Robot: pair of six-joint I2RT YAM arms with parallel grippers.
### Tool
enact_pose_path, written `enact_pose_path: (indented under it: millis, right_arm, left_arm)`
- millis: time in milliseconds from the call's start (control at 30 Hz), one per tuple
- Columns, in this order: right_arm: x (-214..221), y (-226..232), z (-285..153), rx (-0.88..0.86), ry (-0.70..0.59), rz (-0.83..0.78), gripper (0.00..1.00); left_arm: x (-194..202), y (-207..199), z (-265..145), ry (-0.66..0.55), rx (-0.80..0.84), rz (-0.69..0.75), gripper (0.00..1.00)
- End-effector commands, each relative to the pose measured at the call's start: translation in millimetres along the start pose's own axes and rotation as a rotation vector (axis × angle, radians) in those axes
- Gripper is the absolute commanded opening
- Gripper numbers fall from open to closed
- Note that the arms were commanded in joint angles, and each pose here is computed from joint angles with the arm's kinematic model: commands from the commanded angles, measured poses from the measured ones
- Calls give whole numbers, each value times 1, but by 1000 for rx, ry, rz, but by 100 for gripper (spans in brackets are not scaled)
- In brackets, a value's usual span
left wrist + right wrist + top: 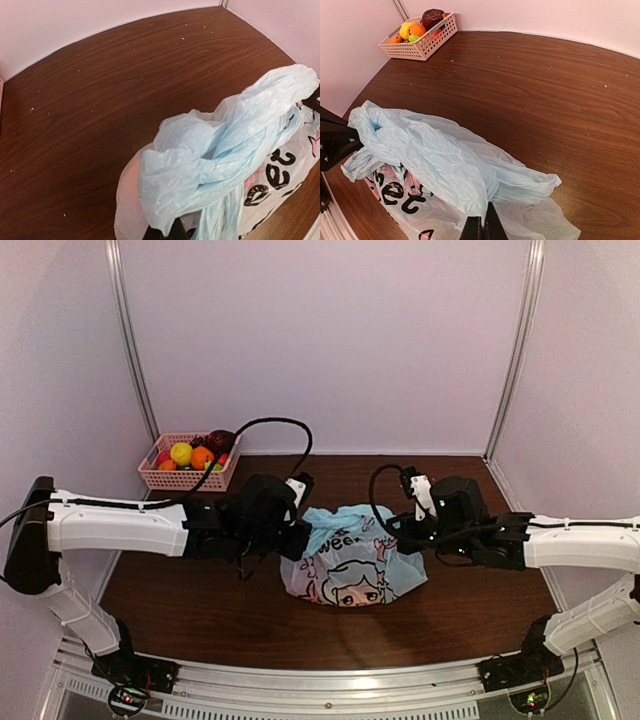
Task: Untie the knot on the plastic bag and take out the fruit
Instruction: Untie the bag handles from the takeout bag.
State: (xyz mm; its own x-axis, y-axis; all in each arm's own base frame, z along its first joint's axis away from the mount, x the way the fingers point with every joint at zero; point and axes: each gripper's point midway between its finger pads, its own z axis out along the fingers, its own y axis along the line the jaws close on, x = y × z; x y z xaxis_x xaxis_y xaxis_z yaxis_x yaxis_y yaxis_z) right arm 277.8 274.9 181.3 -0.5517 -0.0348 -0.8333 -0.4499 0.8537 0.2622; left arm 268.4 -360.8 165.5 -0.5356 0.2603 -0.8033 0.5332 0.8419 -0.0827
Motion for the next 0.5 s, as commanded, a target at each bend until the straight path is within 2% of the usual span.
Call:
enact_pose_path:
  millis: [0, 67, 100, 133, 200, 300, 367, 467]
  right_arm:
    - [-5, -8, -8, 34, -22, 11, 18]
    - [-9, -8, -16, 22, -41, 12, 49]
    - [-11, -8, -20, 20, -52, 10, 62]
    - [-13, -9, -26, 17, -62, 6, 71]
    - [-18, -11, -36, 20, -78, -5, 81]
    - [-19, -15, -48, 33, -83, -41, 91]
    - [-17, -23, -50, 67, -80, -53, 96]
    - [-13, -27, -49, 80, -63, -63, 97]
  left_arm:
    - [-12, -4, -11, -35, 45, 25, 4]
    - [-16, -13, -17, -32, 95, 63, 35]
    - [-18, -15, -20, -34, 111, 72, 46]
    - [-20, -16, -24, -40, 125, 79, 57]
    - [-25, -18, -33, -54, 145, 89, 73]
    - [-32, -27, -44, -65, 209, 122, 85]
    - [-37, -35, -50, -68, 244, 142, 88]
    - [-39, -44, -50, -63, 278, 158, 89]
